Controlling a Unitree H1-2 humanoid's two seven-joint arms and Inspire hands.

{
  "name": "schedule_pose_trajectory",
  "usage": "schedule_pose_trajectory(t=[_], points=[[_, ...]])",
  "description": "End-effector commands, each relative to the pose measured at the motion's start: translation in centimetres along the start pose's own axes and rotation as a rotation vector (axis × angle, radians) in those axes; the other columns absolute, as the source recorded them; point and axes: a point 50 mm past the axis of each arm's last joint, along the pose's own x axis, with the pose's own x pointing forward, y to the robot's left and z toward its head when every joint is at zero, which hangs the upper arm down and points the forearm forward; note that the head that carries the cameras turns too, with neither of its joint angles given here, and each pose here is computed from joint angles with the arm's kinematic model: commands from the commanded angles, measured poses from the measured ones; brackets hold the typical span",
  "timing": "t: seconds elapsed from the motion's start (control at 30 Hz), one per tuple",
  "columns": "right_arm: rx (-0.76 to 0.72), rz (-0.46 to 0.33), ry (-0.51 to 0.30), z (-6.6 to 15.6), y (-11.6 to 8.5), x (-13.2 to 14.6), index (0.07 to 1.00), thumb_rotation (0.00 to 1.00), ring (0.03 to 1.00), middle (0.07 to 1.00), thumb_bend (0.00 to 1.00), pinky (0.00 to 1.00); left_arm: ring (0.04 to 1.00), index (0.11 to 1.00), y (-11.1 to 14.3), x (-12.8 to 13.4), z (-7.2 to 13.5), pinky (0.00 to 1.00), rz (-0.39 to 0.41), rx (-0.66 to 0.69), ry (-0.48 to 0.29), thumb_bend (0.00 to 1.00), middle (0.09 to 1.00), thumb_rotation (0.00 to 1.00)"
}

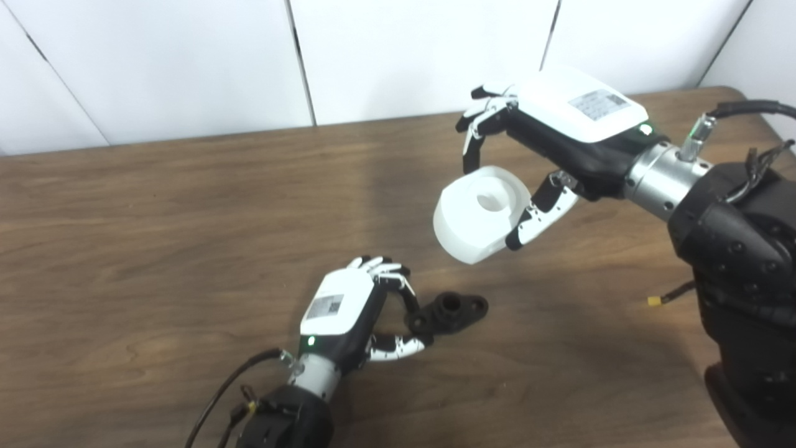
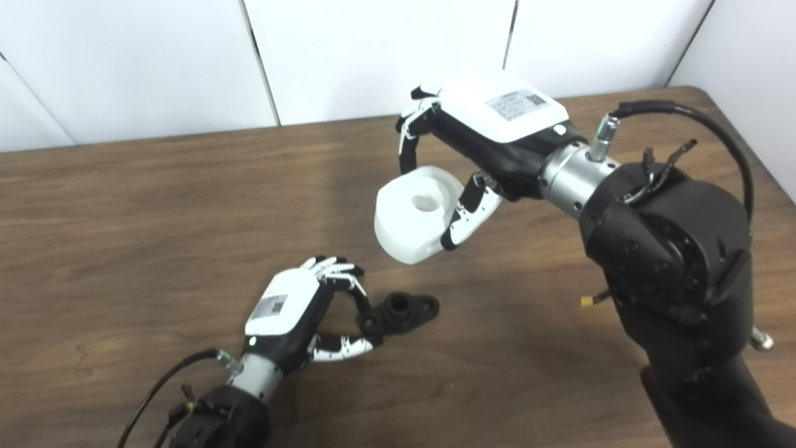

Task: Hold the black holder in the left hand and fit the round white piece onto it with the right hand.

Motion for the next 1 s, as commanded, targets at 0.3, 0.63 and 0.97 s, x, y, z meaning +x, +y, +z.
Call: schedule_pose_trajectory(t=[0.3,0.63,0.97], points=[[-0.015,0.108,-0.008,0.0,0.2,0.3,0.481,0.14,0.927,0.804,0.53,0.82,0.889,0.487,0.5,0.4,0.6,0.95,0.009,0.009,-0.018,0.52,0.810,0.06],[-0.028,0.170,-0.041,0.2,1.3,0.6,0.482,0.13,0.936,0.805,0.52,0.82,0.888,0.487,0.6,0.5,0.7,0.95,0.011,0.007,-0.022,0.52,0.809,0.06],[-0.039,0.234,-0.048,0.3,2.7,0.9,0.482,0.14,0.939,0.807,0.53,0.84,0.889,0.487,0.6,0.6,0.7,0.95,0.012,0.007,-0.020,0.52,0.810,0.06]])
